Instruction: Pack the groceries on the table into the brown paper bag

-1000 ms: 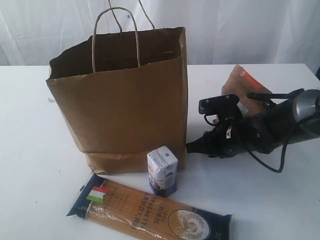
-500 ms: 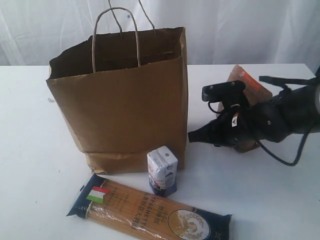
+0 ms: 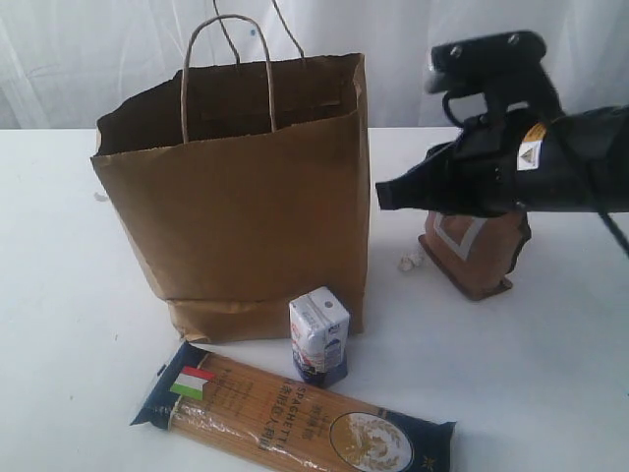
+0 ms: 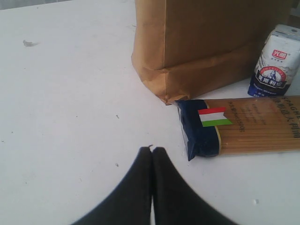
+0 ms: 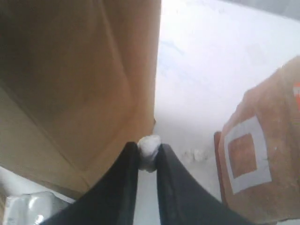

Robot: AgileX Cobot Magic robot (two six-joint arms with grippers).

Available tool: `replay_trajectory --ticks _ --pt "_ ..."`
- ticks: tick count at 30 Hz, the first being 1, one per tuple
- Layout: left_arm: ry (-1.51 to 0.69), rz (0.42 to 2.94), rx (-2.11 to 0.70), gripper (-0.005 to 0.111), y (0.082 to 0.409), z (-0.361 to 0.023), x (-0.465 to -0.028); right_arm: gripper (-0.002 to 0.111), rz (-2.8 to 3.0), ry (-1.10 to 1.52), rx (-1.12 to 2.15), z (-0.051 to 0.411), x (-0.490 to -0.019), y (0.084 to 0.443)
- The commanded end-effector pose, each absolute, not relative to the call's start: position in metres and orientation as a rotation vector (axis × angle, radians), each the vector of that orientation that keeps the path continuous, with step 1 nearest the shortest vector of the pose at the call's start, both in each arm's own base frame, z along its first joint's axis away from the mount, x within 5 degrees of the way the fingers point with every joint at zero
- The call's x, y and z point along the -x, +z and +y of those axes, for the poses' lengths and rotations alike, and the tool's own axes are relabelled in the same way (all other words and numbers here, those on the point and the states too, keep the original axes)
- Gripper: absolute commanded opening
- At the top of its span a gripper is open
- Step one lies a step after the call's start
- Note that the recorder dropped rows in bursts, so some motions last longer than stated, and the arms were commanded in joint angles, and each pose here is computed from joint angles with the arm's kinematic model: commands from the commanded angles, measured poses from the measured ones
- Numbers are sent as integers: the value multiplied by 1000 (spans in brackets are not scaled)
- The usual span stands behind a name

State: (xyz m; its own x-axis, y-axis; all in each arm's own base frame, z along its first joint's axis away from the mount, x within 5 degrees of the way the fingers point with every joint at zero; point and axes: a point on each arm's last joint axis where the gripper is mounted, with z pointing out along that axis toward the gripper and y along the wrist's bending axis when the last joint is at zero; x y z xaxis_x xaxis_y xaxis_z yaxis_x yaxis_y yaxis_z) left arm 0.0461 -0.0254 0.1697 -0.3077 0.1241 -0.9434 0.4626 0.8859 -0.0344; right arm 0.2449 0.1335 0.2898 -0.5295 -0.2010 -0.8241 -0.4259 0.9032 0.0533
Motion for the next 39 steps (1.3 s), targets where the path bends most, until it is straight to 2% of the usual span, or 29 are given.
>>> replay_trajectory --ticks 1,8,14,28,31,37,39 --pt "-364 1873 -424 0 169 -25 -46 11 1991 345 456 128 -224 327" --pt "-364 1873 -424 0 169 -25 -46 11 1851 396 408 123 -214 371" --pt "-364 1873 -424 0 169 -25 -46 11 1794 458 415 133 -212 389" --pt "-364 1873 -424 0 169 -25 -46 12 1817 505 560 185 -231 376" --pt "-364 1873 -424 0 169 -25 -46 19 1823 498 567 189 -236 375" --pt "-364 1873 -424 0 169 -25 -46 51 1816 486 583 190 -237 375" --pt "-364 1873 -424 0 169 -25 -46 52 1817 487 582 190 -237 375"
